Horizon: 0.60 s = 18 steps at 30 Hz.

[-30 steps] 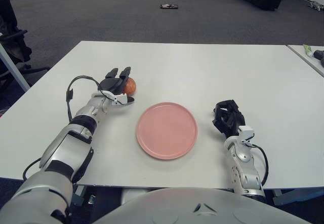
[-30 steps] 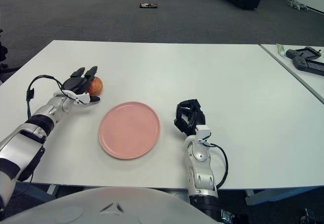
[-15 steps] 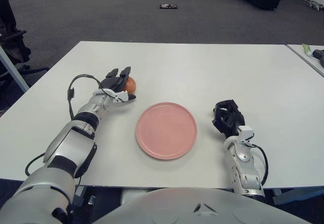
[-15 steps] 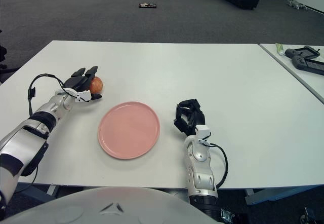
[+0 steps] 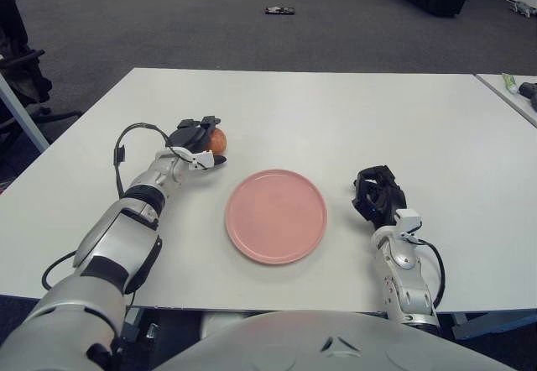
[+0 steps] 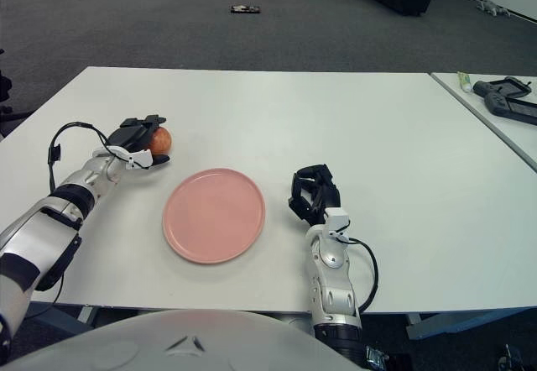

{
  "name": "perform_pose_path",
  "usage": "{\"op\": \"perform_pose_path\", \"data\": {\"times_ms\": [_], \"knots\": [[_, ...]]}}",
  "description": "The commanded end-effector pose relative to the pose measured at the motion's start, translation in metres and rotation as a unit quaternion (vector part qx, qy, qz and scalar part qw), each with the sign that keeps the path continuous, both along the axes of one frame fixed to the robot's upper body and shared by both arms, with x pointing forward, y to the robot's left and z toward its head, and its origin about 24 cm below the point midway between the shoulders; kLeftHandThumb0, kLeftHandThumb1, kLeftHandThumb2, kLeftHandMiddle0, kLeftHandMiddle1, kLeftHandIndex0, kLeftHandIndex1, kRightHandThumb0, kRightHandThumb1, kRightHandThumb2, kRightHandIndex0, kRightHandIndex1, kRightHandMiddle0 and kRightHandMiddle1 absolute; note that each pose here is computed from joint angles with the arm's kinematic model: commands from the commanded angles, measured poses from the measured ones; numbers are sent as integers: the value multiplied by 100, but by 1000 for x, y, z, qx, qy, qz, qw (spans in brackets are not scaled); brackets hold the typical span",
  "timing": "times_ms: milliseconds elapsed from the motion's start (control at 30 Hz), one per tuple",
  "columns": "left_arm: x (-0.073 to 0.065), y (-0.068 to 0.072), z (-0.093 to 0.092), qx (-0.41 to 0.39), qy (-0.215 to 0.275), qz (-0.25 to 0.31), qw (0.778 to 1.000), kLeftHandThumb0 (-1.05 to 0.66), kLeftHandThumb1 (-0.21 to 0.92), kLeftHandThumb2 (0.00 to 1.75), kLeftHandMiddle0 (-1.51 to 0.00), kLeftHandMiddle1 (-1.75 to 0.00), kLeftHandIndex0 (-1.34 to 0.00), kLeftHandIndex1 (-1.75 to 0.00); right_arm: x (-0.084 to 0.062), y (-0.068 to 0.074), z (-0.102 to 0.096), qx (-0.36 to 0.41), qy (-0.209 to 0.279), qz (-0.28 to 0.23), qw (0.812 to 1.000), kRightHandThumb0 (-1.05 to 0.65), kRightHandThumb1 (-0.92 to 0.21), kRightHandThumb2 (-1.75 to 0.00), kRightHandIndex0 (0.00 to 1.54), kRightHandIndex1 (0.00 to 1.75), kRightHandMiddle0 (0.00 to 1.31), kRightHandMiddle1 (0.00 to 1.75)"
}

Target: Put the apple into the plate.

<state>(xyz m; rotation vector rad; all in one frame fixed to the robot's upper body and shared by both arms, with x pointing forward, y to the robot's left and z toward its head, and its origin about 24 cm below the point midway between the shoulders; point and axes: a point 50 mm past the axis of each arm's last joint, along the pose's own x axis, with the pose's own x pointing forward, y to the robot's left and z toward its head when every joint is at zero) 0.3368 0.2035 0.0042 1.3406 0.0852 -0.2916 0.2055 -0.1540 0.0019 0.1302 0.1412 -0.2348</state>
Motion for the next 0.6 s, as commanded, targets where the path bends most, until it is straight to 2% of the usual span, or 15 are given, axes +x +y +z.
{"op": "perform_pose_path", "data": {"times_ms": [0,33,67,133,167,200,233,300,433,567], "knots": [[-11,-1,-16,16,23,-10,1000,-76,46,93,-10,-137,-11,-162,-3,1,-4,10,12,-8,1000,-38,-67,-87,52,144,34,175],[-11,-2,-15,15,17,-12,1000,-73,43,96,-16,-147,-20,-167,-3,0,-4,10,11,-7,1000,-38,-67,-87,52,144,34,175],[-11,-2,-14,14,5,-15,1000,-71,42,97,-18,-151,-23,-168,-3,0,-5,9,10,-6,1000,-38,-67,-87,52,144,34,175],[-11,-3,-13,13,-7,-19,1000,-64,38,100,-44,-165,-40,-172,-3,0,-5,8,10,-5,1000,-38,-68,-87,52,144,34,175],[-12,-3,-12,12,-18,-21,1000,-63,37,100,-47,-167,-42,-173,-3,0,-5,7,10,-5,1000,-38,-68,-87,51,144,34,175],[-12,-3,-12,12,-24,-22,999,-58,34,113,-61,-170,-50,-173,-3,0,-5,7,10,-5,1000,-38,-68,-87,51,144,34,175],[-12,-4,-11,10,-37,-24,999,-57,33,117,-66,-171,-52,-174,-3,-1,-5,8,11,-6,1000,-38,-68,-87,51,144,34,175],[-14,-4,-11,8,-54,-26,998,-53,27,131,-86,-173,-61,-174,-3,-1,-5,9,12,-8,1000,-38,-68,-86,51,144,33,175],[-18,-5,-11,-7,-87,-31,996,-51,23,141,-110,-174,-67,-175,-3,-1,-5,16,14,-14,1000,-38,-70,-84,52,143,32,175],[-20,-5,-12,-13,-91,-30,995,-51,21,144,-117,-175,-69,-175,-3,-1,-5,18,13,-13,1000,-38,-71,-83,52,142,32,175]]}}
